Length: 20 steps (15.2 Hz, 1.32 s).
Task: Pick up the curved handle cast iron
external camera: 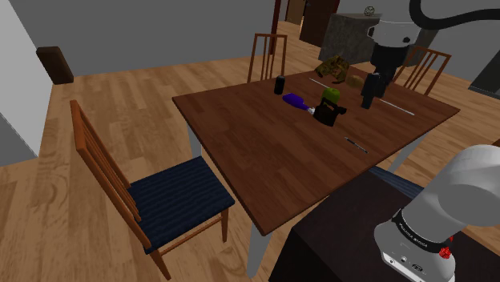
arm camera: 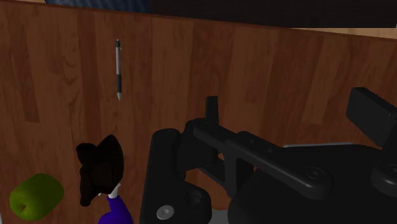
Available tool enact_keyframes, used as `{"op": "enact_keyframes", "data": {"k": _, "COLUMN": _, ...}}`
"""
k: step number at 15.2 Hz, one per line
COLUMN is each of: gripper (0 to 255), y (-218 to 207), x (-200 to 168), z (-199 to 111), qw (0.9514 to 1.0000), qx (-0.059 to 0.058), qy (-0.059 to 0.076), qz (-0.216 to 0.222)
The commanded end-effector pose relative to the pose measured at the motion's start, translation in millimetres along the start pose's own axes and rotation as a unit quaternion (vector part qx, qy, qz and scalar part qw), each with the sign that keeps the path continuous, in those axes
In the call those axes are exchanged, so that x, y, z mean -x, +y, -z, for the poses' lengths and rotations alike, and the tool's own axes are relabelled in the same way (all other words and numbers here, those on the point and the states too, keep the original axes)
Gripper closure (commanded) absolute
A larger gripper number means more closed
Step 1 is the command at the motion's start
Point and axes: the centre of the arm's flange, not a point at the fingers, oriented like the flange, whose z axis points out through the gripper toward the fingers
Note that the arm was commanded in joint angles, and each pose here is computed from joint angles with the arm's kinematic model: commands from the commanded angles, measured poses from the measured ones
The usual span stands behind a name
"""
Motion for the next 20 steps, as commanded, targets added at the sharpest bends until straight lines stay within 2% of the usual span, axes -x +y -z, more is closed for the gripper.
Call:
{"op": "enact_keyframes", "data": {"k": 1, "gripper": 0, "y": 0, "x": 0, "z": 0, "qw": 1.0, "qx": 0.0, "qy": 0.0, "qz": 0.0}}
{"op": "enact_keyframes", "data": {"k": 20, "gripper": 0, "y": 177, "x": -136, "z": -110, "qw": 0.9987, "qx": -0.018, "qy": 0.033, "qz": -0.035}}
